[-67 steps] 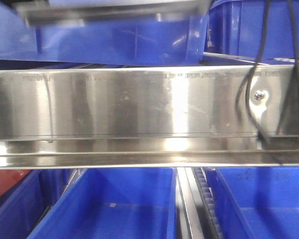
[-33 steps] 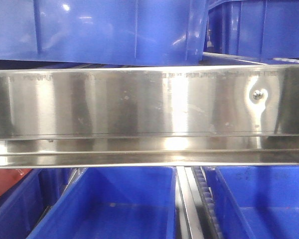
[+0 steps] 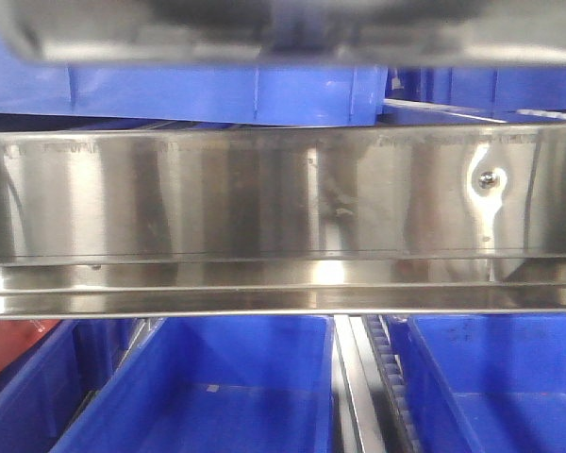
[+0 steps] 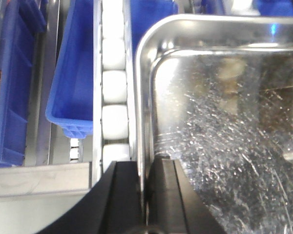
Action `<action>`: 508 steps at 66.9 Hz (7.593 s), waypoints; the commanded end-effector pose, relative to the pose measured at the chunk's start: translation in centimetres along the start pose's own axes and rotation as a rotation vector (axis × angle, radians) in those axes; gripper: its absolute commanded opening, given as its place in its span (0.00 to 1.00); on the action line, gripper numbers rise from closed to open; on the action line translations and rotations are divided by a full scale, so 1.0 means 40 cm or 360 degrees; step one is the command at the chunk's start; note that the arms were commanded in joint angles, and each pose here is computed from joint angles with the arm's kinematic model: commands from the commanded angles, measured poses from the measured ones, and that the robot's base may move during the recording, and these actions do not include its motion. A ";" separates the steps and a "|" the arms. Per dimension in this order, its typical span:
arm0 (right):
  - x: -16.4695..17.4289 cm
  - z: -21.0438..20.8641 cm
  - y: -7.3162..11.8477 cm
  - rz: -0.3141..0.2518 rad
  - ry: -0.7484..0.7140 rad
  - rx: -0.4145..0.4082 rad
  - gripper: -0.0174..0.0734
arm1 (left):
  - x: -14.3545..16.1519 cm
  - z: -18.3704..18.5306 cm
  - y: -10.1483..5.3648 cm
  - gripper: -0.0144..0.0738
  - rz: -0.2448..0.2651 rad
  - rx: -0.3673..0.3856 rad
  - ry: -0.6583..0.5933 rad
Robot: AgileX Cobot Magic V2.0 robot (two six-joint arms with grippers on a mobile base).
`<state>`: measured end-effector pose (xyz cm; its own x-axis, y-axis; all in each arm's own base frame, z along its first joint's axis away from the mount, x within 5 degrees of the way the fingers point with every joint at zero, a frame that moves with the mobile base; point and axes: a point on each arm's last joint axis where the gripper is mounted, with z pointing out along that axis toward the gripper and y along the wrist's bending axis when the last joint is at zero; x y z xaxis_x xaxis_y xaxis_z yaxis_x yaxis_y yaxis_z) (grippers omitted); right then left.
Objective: Stack silver trays without gaps
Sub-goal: 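Lift the held silver tray up and pull it off the shelf, then hold the tray with both grippers while the base drives to another rack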
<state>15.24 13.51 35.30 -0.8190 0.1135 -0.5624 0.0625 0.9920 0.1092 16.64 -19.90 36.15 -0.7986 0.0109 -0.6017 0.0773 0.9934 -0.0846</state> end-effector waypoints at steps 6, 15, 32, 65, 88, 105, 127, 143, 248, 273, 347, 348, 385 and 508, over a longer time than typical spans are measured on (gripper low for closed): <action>-0.011 -0.013 0.017 -0.0013 -0.0094 -0.0133 0.18 | 0.022 -0.035 -0.001 0.15 -0.0014 0.0176 -0.0046; -0.012 -0.013 0.018 -0.0013 -0.0097 -0.0139 0.18 | 0.030 -0.051 0.023 0.15 -0.0025 0.0204 -0.0066; -0.012 -0.014 0.018 -0.0013 -0.0098 -0.0141 0.18 | 0.026 -0.051 0.020 0.15 -0.0016 0.0226 -0.0096; -0.013 -0.014 0.020 -0.0013 -0.0103 -0.0150 0.18 | 0.021 -0.051 0.019 0.15 -0.0005 0.0233 -0.0129; -0.013 -0.014 0.020 -0.0013 -0.0103 -0.0150 0.18 | 0.002 -0.053 0.028 0.15 0.0068 0.0162 -0.0271; -0.013 -0.014 0.020 -0.0013 -0.0103 -0.0150 0.18 | -0.027 -0.058 0.040 0.15 0.0174 0.0059 -0.0477; -0.013 -0.014 0.020 -0.0013 -0.0104 -0.0153 0.18 | -0.058 -0.070 0.051 0.15 0.0290 -0.0057 -0.0704; -0.013 -0.014 0.020 -0.0013 -0.0106 -0.0156 0.18 | -0.063 -0.073 0.052 0.15 0.0310 -0.0074 -0.0743; -0.015 -0.014 0.024 -0.0013 -0.0118 -0.0179 0.18 | -0.063 -0.073 0.052 0.15 0.0310 -0.0074 -0.0743; -0.015 -0.014 0.024 -0.0013 -0.0120 -0.0183 0.18 | -0.063 -0.073 0.052 0.15 0.0310 -0.0074 -0.0743; -0.015 -0.014 0.024 -0.0013 -0.0120 -0.0183 0.18 | -0.063 -0.073 0.052 0.15 0.0310 -0.0074 -0.0742; -0.015 -0.014 0.024 -0.0013 -0.0120 -0.0183 0.18 | -0.063 -0.073 0.052 0.15 0.0310 -0.0074 -0.0742; -0.015 -0.014 0.024 -0.0013 -0.0120 -0.0183 0.18 | -0.063 -0.073 0.052 0.15 0.0310 -0.0074 -0.0742; -0.015 -0.014 0.025 -0.0013 -0.0122 -0.0187 0.18 | -0.063 -0.073 0.050 0.15 0.0313 -0.0061 -0.0747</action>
<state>15.54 14.46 35.84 -0.7847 0.1377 -0.6044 0.0114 0.9781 0.2079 16.99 -17.82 39.07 -0.4659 0.1467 -0.8726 0.1690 0.9828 0.0749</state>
